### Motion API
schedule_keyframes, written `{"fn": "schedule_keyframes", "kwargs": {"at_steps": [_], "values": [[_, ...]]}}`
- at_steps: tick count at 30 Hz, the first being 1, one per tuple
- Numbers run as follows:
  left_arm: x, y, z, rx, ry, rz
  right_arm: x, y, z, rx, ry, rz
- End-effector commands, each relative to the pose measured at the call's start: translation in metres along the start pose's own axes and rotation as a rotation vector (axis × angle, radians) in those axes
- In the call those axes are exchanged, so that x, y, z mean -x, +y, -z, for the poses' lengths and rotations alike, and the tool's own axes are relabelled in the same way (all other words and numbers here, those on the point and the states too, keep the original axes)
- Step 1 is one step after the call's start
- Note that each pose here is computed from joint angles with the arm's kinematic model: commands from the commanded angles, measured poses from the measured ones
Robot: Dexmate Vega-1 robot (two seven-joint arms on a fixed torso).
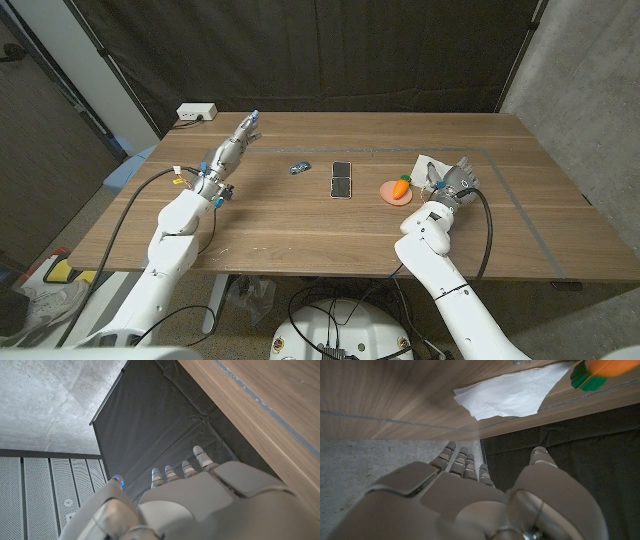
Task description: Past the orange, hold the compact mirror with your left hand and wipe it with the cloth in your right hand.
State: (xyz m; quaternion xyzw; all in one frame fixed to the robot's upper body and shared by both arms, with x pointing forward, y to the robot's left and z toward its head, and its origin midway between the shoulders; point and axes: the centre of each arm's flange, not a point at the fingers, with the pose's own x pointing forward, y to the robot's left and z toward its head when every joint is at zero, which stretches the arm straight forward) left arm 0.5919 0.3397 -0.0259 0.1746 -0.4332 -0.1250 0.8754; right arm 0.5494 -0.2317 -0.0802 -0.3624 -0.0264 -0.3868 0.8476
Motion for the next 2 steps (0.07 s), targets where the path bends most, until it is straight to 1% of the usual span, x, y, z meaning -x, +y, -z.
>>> {"fn": "schedule_keyframes", "kwargs": {"at_steps": [1,2], "values": [[0.0182,0.0092,0.0052,0.01,0.022,-0.015,0.0104,-0.0004,-0.017,-0.015,-0.053,0.022],[0.0193,0.0094,0.0055,0.012,0.024,-0.017,0.0101,-0.0001,-0.0199,-0.022,-0.062,0.016]]}}
